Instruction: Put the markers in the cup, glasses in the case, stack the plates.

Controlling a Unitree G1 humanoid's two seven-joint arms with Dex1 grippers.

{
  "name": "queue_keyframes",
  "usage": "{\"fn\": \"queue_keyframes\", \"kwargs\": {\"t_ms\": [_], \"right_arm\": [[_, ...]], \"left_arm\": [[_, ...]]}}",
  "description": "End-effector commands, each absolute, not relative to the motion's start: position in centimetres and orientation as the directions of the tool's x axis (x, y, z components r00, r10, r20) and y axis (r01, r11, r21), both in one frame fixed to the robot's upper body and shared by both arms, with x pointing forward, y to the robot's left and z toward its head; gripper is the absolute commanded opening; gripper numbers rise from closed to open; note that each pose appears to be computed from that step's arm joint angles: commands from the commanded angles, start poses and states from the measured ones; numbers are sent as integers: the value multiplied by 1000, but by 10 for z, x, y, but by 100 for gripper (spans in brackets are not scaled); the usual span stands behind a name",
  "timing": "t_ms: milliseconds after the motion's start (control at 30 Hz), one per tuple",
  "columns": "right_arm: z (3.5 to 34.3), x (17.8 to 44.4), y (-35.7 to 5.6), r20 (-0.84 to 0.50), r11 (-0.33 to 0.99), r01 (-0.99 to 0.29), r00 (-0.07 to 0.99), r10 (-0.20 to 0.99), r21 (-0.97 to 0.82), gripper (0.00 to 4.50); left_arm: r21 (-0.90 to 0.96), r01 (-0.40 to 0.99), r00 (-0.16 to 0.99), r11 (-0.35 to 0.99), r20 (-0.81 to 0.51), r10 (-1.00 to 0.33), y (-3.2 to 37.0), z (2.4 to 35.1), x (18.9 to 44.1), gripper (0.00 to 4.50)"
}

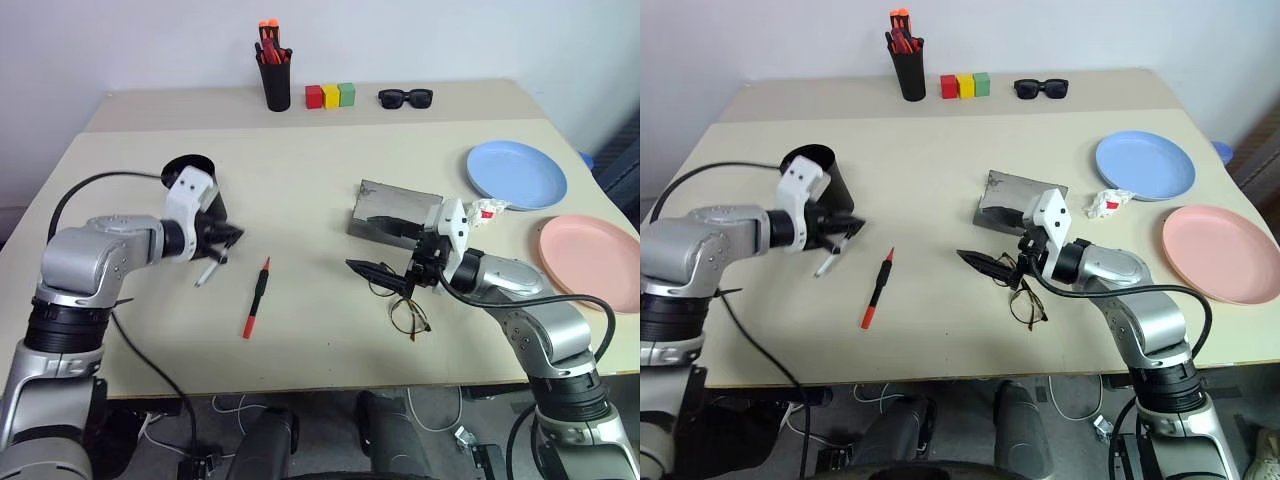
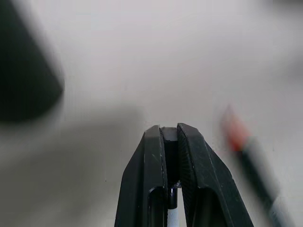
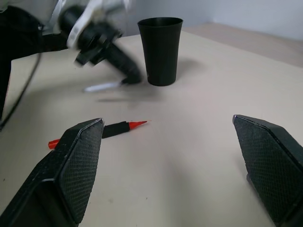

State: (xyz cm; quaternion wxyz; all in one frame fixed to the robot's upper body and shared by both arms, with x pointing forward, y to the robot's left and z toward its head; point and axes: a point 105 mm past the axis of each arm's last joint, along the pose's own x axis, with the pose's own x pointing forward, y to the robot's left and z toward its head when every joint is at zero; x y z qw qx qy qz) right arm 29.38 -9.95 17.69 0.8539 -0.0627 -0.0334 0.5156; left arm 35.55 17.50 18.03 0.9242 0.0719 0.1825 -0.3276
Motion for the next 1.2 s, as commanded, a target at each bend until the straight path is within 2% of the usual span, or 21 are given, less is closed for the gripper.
{"fn": "queue_keyframes", "kwargs": {"t_ms": [33, 133, 233, 367, 433, 700, 933, 1200], "right_arm": [[190, 296, -101, 32, 470, -859, 473, 880, -203, 450], [195, 298, -102, 60, 478, -858, 476, 878, -188, 450], [205, 298, -104, 122, 481, -865, 467, 876, -140, 450], [218, 295, -105, 188, 482, -864, 454, 871, -147, 450], [223, 293, -104, 221, 473, -872, 439, 871, -129, 450], [225, 297, -101, 216, 481, -861, 445, 869, -165, 450], [227, 297, -101, 207, 481, -857, 445, 871, -184, 450], [225, 298, -101, 194, 482, -854, 447, 873, -199, 450]], "left_arm": [[173, 660, 751, 731, -120, -650, 165, 232, 363, 5], [203, 638, 742, 743, 94, -664, 159, 269, 367, 5], [241, 567, 725, 787, 308, -616, 166, 308, 369, 5], [249, 491, 662, 835, 516, -544, 184, 352, 363, 5], [257, 450, 649, 855, 564, -511, 195, 361, 361, 5], [269, 238, 719, 933, 597, -355, 253, 352, 374, 5], [199, 231, 726, 952, 616, -305, 262, 313, 382, 5], [135, 225, 771, 965, 581, -261, 258, 272, 388, 5]]}}
